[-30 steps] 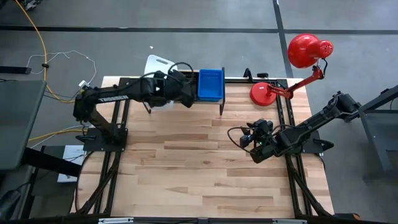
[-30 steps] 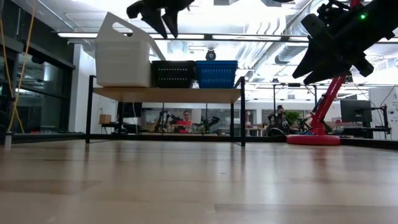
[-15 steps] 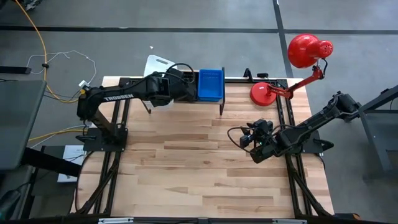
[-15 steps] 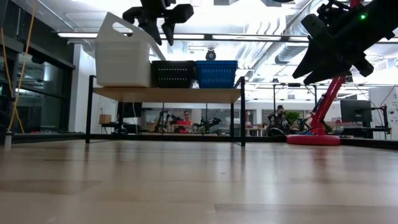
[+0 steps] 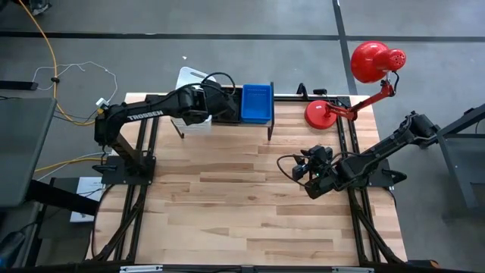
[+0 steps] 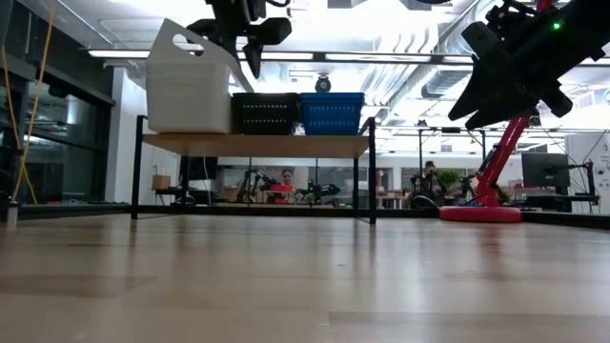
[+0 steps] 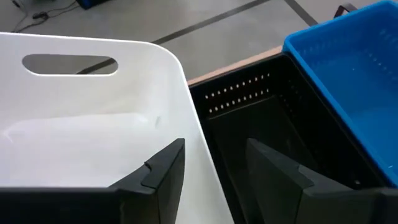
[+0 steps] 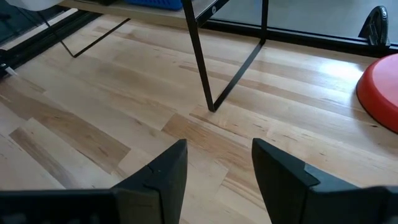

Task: Stack baskets on shelf by color
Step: Stack the white bin on the white bin on the shelf

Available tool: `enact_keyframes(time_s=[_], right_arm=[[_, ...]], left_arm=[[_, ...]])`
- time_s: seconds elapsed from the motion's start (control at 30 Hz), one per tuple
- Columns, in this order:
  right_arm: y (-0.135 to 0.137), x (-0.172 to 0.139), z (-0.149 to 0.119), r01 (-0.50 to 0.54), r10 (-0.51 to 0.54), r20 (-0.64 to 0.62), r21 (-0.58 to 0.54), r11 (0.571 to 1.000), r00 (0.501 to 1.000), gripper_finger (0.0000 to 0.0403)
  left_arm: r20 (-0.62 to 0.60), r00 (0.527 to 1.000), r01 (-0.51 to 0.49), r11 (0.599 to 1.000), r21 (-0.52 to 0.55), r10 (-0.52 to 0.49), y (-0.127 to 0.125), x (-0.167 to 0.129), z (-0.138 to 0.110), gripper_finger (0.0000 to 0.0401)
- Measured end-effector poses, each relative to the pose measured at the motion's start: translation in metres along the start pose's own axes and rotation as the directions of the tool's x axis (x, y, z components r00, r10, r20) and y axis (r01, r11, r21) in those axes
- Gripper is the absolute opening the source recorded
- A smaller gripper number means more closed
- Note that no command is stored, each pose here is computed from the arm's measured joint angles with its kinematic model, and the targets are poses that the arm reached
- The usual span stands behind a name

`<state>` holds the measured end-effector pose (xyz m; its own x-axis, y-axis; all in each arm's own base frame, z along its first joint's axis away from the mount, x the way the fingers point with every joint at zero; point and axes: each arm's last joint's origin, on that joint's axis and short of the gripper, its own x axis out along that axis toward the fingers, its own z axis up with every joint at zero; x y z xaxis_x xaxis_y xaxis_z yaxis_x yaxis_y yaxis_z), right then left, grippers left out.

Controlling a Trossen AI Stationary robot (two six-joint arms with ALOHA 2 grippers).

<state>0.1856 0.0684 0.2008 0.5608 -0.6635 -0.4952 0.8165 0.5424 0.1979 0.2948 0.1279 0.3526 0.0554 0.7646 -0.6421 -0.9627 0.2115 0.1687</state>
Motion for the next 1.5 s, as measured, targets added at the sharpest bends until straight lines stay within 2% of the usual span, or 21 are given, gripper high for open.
enact_keyframes(time_s=[0.17,0.43,0.7,1.0,1.33,1.5], right_arm=[[0.0,0.0,0.0,0.0,0.0,0.0,0.0,1.0,1.0,0.0168],[0.0,0.0,0.0,0.0,0.0,0.0,0.0,1.0,1.0,0.0168],[0.0,0.0,0.0,-0.001,0.001,-0.005,0.0,1.0,1.0,0.0168],[0.0,0.0,0.0,-0.001,0.001,-0.005,0.0,1.0,1.0,0.0168],[0.0,0.0,0.0,-0.001,0.001,-0.004,0.0,1.0,1.0,0.0168],[0.0,0.0,0.0,-0.001,0.001,-0.004,0.002,1.0,1.0,0.0168]], left_arm=[[-0.01,1.0,-0.005,1.0,0.006,0.005,0.001,0.0,-0.001,0.0154],[-0.04,0.998,-0.041,0.998,0.043,0.042,-0.008,0.016,-0.005,0.0106],[-0.036,0.997,-0.065,0.995,0.075,0.068,-0.013,0.022,-0.007,0.0077],[-0.001,0.998,-0.061,0.996,0.07,0.061,-0.005,0.013,-0.001,0.0007],[0.02,0.998,-0.058,0.996,0.075,0.056,0.002,0.007,0.002,0.0002],[0.033,0.999,-0.034,0.997,0.068,0.032,0.005,-0.002,0.012,0.0001]])
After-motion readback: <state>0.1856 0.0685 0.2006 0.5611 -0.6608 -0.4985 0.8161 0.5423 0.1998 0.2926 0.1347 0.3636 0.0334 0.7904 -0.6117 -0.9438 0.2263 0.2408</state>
